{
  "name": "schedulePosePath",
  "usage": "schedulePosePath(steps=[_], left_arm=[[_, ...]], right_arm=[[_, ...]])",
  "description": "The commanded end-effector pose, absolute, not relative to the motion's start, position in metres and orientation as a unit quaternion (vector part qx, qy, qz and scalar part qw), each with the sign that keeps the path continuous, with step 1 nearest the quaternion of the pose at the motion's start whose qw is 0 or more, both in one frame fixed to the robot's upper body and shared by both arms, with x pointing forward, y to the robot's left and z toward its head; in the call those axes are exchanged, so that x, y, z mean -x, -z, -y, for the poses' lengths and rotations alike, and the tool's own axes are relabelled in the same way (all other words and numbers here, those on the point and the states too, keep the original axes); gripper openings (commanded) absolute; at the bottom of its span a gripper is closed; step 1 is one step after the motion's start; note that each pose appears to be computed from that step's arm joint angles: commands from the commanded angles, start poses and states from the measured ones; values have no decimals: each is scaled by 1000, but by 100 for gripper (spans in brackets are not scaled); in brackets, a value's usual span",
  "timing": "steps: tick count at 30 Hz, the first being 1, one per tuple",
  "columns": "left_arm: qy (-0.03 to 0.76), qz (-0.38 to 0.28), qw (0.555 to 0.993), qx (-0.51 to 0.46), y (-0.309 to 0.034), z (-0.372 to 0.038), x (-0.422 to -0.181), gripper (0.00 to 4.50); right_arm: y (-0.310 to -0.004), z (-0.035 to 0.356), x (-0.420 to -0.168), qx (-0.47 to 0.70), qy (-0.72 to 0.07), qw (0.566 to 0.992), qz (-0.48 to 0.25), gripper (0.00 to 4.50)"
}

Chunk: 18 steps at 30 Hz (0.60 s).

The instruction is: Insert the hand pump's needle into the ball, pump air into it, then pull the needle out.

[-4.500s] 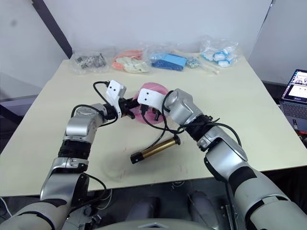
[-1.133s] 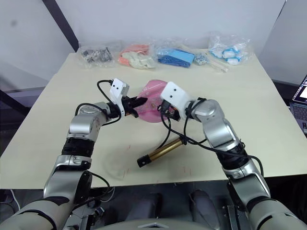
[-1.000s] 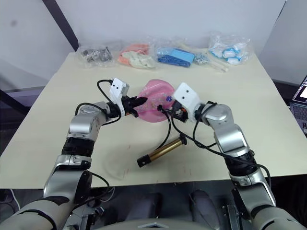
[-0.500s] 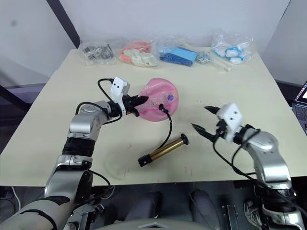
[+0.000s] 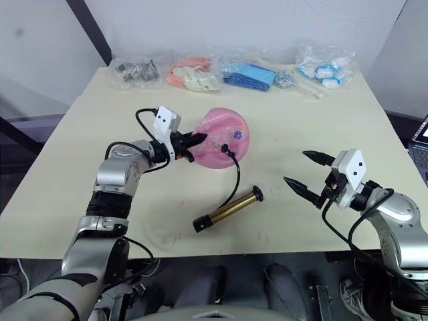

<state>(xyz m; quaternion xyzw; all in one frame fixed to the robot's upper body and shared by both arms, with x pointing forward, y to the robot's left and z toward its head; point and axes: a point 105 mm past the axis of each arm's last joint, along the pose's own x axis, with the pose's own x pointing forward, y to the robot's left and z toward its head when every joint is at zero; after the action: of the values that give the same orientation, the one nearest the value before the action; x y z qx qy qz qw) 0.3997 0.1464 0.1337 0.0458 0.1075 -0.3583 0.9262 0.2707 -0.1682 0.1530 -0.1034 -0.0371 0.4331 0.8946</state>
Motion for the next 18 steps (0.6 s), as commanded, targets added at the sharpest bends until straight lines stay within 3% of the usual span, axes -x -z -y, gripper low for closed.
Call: schedulePosePath(steps=[1,4,9,11,18], left_arm=[[339,-156,927,-33,-103,-154,-396,39],[338,-146,929,-29,-107,-154,-396,130],[349,-127,928,-25,-115,-155,-394,374],[352,-112,929,-25,-122,-155,-394,448],[374,-67,924,-30,-146,-153,-389,448]], right_arm=[[-167,162,-265,118,-446,885,71,448],[-167,160,-265,116,-449,883,74,450],[-168,159,-264,115,-452,880,87,450],[-167,159,-264,116,-451,880,90,450],[-168,158,-263,115,-450,880,99,450]])
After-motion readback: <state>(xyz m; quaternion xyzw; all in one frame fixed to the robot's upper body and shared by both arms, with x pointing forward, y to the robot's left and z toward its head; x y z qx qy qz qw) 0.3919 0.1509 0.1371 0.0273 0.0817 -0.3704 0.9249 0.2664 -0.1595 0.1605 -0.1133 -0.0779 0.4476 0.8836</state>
